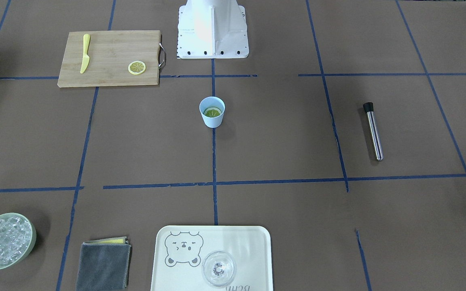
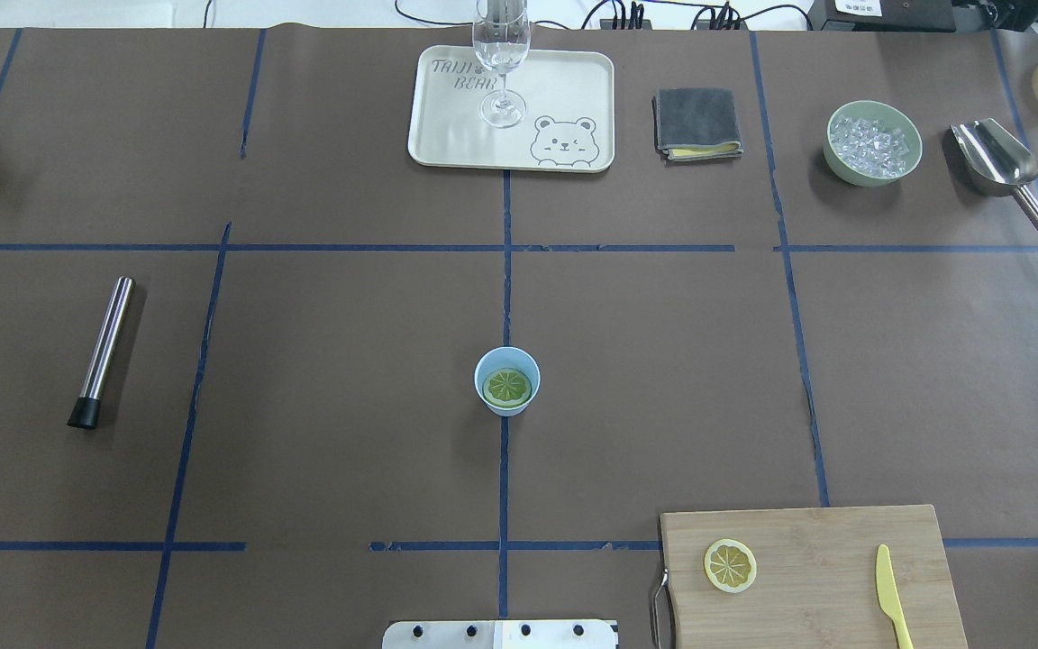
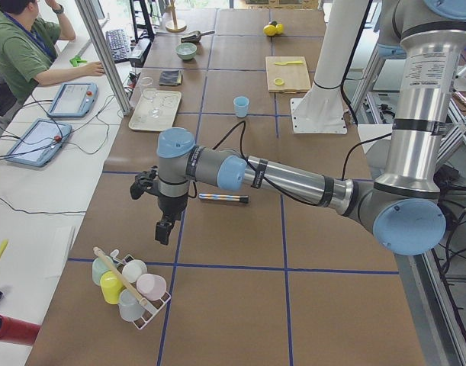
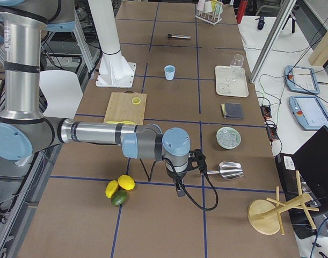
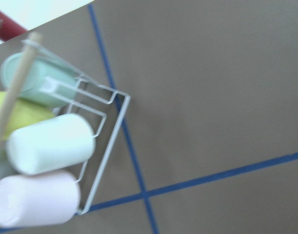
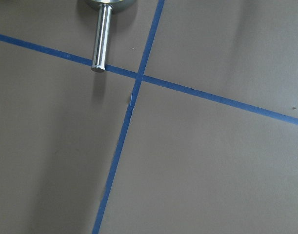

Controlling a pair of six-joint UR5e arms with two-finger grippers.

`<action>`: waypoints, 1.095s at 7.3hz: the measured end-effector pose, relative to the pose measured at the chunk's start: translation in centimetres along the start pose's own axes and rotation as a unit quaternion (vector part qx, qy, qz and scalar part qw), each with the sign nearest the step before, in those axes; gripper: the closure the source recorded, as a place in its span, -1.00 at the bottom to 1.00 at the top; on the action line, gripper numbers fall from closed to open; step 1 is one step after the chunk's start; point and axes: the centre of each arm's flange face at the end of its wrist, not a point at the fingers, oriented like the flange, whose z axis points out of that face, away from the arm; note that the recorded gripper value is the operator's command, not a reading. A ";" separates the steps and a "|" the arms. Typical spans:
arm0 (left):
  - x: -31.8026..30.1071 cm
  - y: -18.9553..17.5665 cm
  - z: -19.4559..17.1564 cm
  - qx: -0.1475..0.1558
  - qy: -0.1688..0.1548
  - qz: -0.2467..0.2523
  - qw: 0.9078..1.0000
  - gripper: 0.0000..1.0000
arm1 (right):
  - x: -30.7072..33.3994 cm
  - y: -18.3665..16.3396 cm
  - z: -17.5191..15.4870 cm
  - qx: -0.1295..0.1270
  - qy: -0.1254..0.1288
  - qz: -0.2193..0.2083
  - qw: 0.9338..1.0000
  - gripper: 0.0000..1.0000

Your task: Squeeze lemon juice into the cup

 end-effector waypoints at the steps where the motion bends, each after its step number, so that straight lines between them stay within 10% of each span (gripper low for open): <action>1: -2.5 2.0 -0.5 -0.013 0.011 -0.015 1.000 -1.00 | -0.2 -0.3 -0.2 0.003 0.002 -0.004 1.000 -1.00; 5: -3.8 12.0 4.5 0.041 0.118 0.026 0.992 -1.00 | -0.8 -1.5 -1.1 0.007 0.017 -0.021 1.000 -1.00; 8: -4.1 13.5 6.1 0.030 0.135 0.020 0.990 -1.00 | -0.7 -1.3 -0.9 0.004 0.017 -0.018 1.000 -1.00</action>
